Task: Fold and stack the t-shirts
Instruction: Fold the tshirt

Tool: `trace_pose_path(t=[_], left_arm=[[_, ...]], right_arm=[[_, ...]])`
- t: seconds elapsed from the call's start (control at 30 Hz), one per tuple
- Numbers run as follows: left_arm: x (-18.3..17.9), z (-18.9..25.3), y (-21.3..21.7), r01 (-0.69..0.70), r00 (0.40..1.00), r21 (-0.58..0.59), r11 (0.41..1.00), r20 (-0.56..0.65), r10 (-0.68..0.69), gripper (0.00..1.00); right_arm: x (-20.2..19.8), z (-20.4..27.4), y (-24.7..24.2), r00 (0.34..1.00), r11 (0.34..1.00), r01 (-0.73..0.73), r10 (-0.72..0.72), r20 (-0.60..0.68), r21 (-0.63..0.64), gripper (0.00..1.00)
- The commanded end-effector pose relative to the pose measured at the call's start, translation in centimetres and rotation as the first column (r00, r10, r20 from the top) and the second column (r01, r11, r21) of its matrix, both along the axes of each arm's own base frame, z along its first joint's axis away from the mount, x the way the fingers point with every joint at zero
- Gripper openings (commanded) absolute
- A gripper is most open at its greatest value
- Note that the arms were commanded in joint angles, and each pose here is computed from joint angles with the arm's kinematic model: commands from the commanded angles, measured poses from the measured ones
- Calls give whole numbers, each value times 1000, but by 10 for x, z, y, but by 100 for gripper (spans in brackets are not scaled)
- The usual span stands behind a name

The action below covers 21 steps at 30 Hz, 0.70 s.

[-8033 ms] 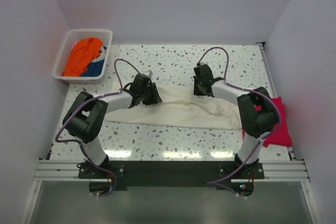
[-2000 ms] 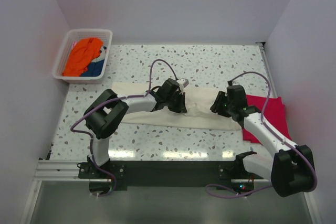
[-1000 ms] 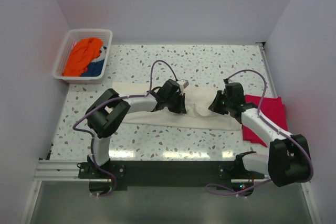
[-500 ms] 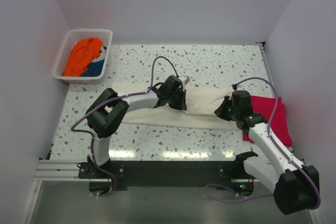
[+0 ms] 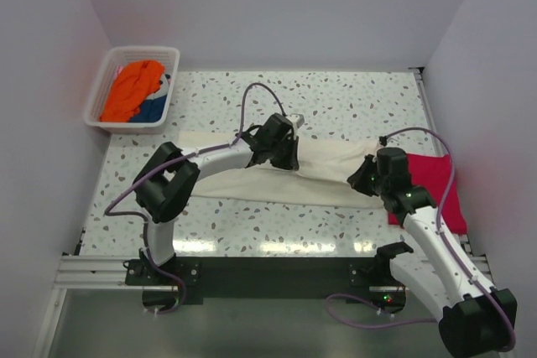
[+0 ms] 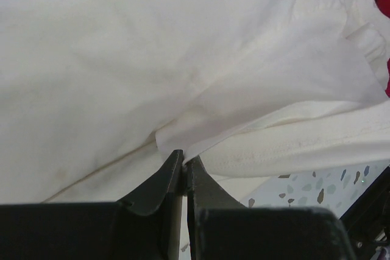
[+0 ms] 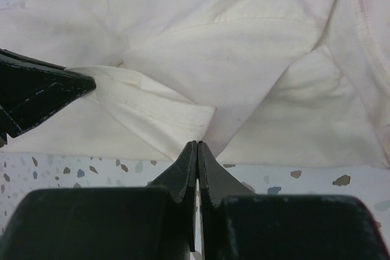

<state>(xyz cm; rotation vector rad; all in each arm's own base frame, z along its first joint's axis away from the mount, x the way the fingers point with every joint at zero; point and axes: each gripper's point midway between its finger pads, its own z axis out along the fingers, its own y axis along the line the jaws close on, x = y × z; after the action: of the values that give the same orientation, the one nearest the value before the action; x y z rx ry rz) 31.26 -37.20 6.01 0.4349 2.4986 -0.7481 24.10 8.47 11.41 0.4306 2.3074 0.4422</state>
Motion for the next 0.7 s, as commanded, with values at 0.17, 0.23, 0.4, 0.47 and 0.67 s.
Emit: trace_pose_path(t=[0.17,0.23,0.4,0.47,0.67], left_arm=[[22,39,4,-24,997,-26,999,77,26,0],[22,36,4,-22,997,-19,1000,72,24,0],[22,25,8,-23,998,8,1000,50,23,0],[20,17,8,-20,999,20,1000,33,19,0],[14,-2,13,-15,1000,54,998,-8,16,14]], right_arm=[[25,53,2,996,1000,3,-3,84,-4,0],[25,49,2,998,1000,0,1,64,-11,0],[8,24,2,1000,1000,1,-1,15,9,0],[-4,0,1,999,1000,18,-17,-35,18,0],[-17,-42,6,992,994,65,-56,-113,83,14]])
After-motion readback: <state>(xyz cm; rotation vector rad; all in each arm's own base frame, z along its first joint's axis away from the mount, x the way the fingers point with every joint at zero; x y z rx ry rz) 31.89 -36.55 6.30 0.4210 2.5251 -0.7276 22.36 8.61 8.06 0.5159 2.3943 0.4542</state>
